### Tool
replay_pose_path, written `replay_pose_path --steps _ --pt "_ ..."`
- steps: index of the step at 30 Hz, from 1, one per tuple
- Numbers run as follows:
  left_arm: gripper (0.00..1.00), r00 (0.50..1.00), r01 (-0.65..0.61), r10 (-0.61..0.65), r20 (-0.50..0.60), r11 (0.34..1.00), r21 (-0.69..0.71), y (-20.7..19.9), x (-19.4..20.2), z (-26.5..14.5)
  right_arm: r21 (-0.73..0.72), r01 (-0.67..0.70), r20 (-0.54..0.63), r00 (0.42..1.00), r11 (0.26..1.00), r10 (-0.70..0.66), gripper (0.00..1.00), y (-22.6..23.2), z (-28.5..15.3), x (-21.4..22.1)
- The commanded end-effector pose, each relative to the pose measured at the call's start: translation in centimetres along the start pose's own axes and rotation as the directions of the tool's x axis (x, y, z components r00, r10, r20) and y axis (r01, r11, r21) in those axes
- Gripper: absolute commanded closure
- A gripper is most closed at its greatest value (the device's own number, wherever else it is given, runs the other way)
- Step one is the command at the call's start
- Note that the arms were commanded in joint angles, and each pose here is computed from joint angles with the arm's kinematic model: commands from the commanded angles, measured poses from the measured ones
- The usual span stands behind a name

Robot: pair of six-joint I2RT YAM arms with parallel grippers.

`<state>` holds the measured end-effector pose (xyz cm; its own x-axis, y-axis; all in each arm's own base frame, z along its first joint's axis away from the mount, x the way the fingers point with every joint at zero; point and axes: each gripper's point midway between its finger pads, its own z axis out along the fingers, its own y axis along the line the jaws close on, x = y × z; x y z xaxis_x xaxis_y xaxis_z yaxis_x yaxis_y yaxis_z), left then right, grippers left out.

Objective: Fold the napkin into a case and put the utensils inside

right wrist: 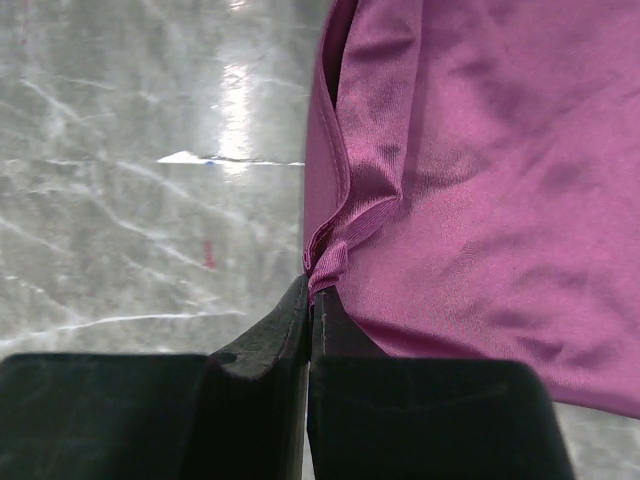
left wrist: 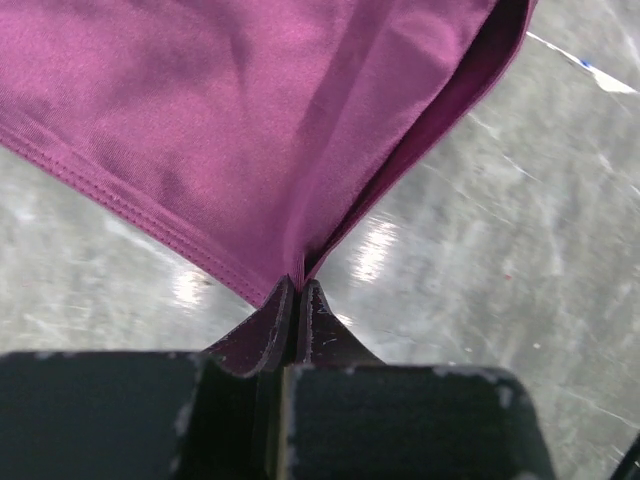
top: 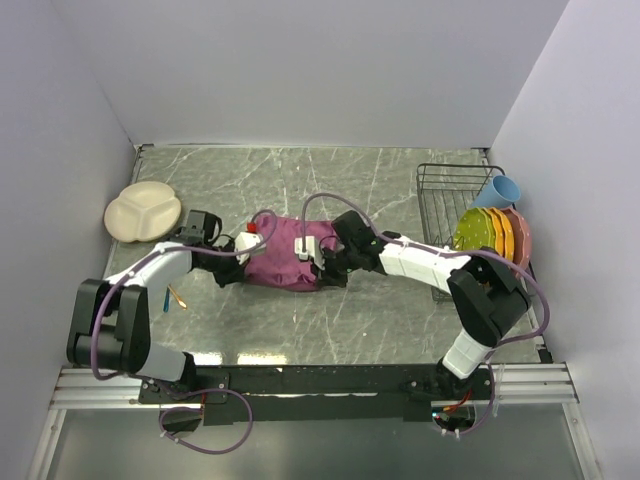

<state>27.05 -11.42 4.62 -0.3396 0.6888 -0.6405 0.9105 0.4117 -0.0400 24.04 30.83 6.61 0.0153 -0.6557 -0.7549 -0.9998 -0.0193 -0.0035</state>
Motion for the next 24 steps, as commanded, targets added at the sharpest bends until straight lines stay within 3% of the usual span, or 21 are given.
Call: replay_pose_path --steps 1,5,6,7,8,11,13,17,22,24 --pt "0.99 0.997 -0.083 0.083 0.012 0.997 0.007 -1.3 0.0 -0.4 -0.006 -0.001 0.039 0.999 1.000 0.001 1.00 1.6 -0.6 -1.8" --pt "0.96 0.995 -0.103 0.103 0.003 0.995 -0.003 -1.6 0.3 -0.6 -0.043 -0.026 0.027 0.999 0.999 0.027 0.98 2.8 -0.3 -1.6" --pt "0.93 0.995 -0.103 0.103 0.001 0.995 -0.003 -1.7 0.4 -0.7 -0.052 -0.039 0.019 0.999 0.998 0.040 0.90 3.0 -0.3 -1.5" --pt "0.84 0.993 -0.116 0.116 0.001 0.993 -0.002 -1.7 0.2 -0.8 -0.060 -0.052 0.013 0.999 0.997 0.053 0.80 3.2 -0.4 -1.5" --pt "0.77 0.993 -0.115 0.115 -0.008 0.993 0.013 -2.0 0.4 -1.0 -0.072 -0.061 0.012 0.998 0.995 0.062 0.62 3.4 -0.4 -1.6" --pt "0.61 0.992 -0.122 0.122 -0.010 0.992 0.023 -2.6 0.2 -1.9 -0.054 -0.115 0.011 0.993 0.992 0.116 0.41 3.2 -1.7 -2.9" --pt "0.54 0.991 -0.130 0.130 0.014 0.991 0.009 -2.4 -0.6 -3.1 -0.023 -0.176 0.026 0.984 0.984 0.176 0.37 2.9 -3.2 -4.2" --pt "0.50 0.992 -0.120 0.119 0.046 0.993 0.015 -2.9 -2.0 -4.6 0.028 -0.369 0.067 0.928 0.929 0.366 0.36 1.3 -5.9 -4.9" --pt "0.52 0.994 -0.054 0.056 0.092 0.998 -0.025 -0.9 -4.0 -3.9 0.089 -0.688 0.105 0.725 0.720 0.681 0.39 -3.0 -7.9 -2.5" --pt "0.54 0.997 -0.036 0.036 0.072 0.999 -0.005 -0.5 -3.8 -2.8 0.096 -0.741 0.099 0.671 0.664 0.735 0.42 -3.7 -8.0 -1.8"
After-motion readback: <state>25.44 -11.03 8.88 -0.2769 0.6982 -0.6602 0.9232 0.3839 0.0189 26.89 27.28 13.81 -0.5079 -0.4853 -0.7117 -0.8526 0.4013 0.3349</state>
